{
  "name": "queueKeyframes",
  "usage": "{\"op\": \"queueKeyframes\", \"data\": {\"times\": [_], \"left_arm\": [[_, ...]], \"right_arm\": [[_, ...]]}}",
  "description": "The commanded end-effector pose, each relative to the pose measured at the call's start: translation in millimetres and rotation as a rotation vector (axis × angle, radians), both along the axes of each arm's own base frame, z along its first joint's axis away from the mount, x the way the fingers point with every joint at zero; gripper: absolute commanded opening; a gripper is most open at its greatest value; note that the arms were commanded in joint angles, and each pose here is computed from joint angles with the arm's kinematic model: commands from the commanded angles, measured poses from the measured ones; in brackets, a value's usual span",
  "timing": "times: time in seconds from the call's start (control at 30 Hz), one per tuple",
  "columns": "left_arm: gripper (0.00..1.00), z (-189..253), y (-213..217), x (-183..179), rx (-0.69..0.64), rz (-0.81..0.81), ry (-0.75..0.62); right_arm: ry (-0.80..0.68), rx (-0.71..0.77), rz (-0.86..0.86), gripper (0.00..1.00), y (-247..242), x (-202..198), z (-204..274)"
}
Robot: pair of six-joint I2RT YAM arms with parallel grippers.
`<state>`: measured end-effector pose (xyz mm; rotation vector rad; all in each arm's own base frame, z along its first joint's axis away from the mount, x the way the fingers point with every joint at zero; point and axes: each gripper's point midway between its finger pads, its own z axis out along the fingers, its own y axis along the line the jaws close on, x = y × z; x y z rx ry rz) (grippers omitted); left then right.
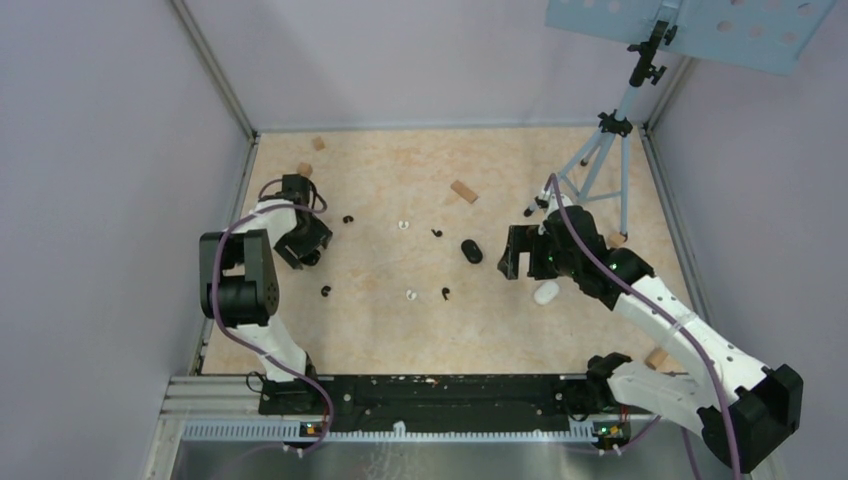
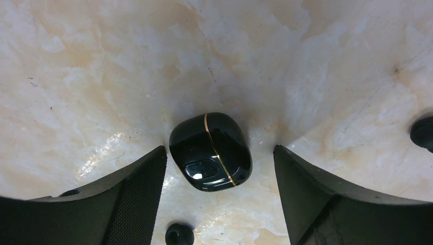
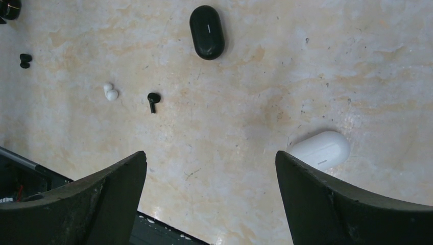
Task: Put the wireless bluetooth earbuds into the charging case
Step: Pick up the charging case from the center of the board.
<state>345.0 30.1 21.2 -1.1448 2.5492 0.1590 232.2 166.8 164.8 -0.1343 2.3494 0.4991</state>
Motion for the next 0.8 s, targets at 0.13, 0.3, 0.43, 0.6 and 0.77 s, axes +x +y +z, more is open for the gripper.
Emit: {"op": "queueKeyframes", "data": {"times": [0.13, 0.3, 0.43, 0.6, 0.77], "left_arm": [[0.71, -7, 1, -2, 0.005, 0.04, -0.017], [0.63, -6, -4, -3, -0.019, 0.01, -0.023], [0.58, -1, -7, -13, -0.016, -0.034, -0.022], [0.48, 4, -11, -26, 0.004, -0.097, -0.014], [0.45, 9, -25, -35, -0.029, -0.158, 0.002]], "right_arm": [[-0.021, 0.037, 0.063, 0.94, 8, -6, 20], [-0.02, 0.038, 0.074, 0.94, 7, -9, 19], [-0.017, 0.046, 0.078, 0.94, 9, -11, 19], [-0.021, 0.084, 0.086, 0.94, 15, -10, 23], [-0.023, 0.12, 0.098, 0.94, 22, -10, 32]]}}
